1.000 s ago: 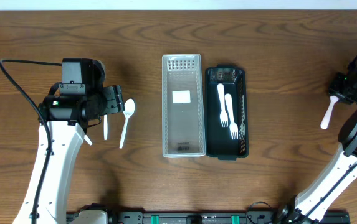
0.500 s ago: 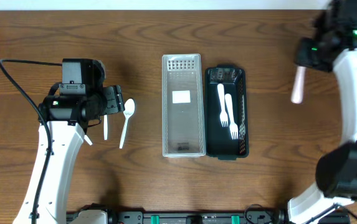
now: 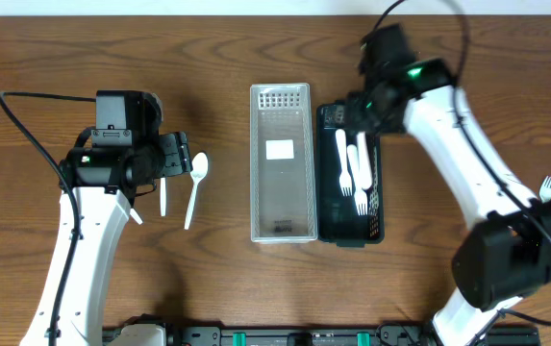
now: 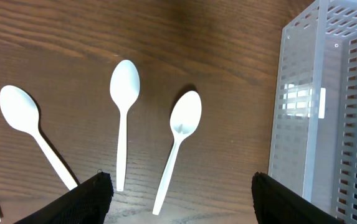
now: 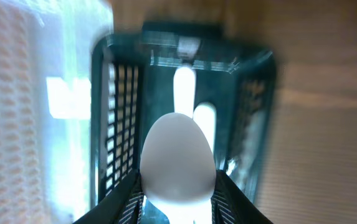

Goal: Pack container
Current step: 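Carry the spoon into the black caddy and release it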

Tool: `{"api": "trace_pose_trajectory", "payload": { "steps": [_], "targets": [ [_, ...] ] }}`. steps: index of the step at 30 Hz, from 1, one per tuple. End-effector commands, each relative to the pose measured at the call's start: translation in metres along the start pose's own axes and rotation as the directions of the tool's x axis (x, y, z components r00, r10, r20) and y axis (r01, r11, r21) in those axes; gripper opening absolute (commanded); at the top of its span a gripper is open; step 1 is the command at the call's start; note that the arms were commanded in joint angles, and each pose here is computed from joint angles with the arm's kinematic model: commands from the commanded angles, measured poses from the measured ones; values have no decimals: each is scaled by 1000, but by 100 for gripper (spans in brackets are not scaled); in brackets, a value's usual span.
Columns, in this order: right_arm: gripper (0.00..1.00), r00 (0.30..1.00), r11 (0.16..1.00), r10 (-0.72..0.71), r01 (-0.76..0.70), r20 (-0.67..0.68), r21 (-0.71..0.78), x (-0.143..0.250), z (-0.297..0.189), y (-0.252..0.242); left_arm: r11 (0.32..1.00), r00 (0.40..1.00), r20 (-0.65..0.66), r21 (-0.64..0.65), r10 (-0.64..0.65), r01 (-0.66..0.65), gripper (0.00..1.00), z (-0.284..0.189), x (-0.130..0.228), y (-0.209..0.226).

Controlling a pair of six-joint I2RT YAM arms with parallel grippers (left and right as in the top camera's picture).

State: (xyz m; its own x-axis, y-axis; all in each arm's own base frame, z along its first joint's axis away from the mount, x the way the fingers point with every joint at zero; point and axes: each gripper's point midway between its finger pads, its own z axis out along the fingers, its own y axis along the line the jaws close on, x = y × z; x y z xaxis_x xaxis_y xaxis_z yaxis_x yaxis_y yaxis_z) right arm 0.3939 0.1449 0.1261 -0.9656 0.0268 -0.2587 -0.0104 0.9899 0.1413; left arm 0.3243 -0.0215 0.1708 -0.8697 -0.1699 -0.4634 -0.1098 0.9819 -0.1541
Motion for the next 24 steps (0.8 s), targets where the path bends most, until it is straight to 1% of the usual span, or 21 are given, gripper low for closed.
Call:
{"api": "trace_pose_trajectory", "payload": {
  "steps": [1, 3, 5, 7, 8, 10, 12, 15, 18, 20, 22, 24],
  "targets": [
    [21, 998, 1000, 12, -12, -54, 17, 21, 25, 4, 1000, 1000, 15, -5, 10, -10, 74, -4, -5, -1],
    [31, 998, 1000, 2, -1, -62, 17, 28, 34, 5, 1000, 1000, 15, -5, 10, -10, 74, -4, -5, -1],
    [36, 998, 1000, -6, 7, -65, 17, 32, 38, 6, 1000, 1000, 15, -5, 10, -10, 74, -4, -5, -1],
    [42, 998, 1000, -15, 15, -57, 13, 30, 39, 7, 1000, 1000, 15, -5, 10, -10, 74, -4, -5, -1],
    [49, 999, 1000, -25, 26, -46, 8, 27, 39, 8, 1000, 1000, 15, -5, 10, -10, 74, -4, -5, -1],
    [56, 999, 999, -35, 35, -22, -1, 20, 35, 11, 1000, 1000, 15, -5, 10, -10, 74, -4, -5, -1],
    [57, 999, 999, -45, 45, 5, -9, 10, 27, 12, 1000, 1000, 14, -5, 10, -10, 74, -4, -5, -1],
    [57, 997, 999, -35, 34, 70, 9, -13, -5, 5, 1000, 1000, 15, -5, 10, -10, 74, -4, -5, -1],
    [58, 985, 997, 30, -41, 168, 66, -42, -54, -28, 1000, 1000, 15, -5, 10, -10, 74, -4, -5, -1],
    [59, 968, 989, 95, -118, 231, 86, -56, -87, -59, 1000, 1000, 14, -5, 10, -10, 74, -4, -5, -1],
    [64, 943, 971, 182, -218, 280, 102, -62, -117, -102, 1000, 1000, 14, -5, 10, -10, 74, -4, -5, -1],
    [67, 915, 941, 264, -313, 306, 125, -57, -134, -147, 1000, 1000, 14, -5, 10, -10, 74, -4, -5, -1]
  ]
}}
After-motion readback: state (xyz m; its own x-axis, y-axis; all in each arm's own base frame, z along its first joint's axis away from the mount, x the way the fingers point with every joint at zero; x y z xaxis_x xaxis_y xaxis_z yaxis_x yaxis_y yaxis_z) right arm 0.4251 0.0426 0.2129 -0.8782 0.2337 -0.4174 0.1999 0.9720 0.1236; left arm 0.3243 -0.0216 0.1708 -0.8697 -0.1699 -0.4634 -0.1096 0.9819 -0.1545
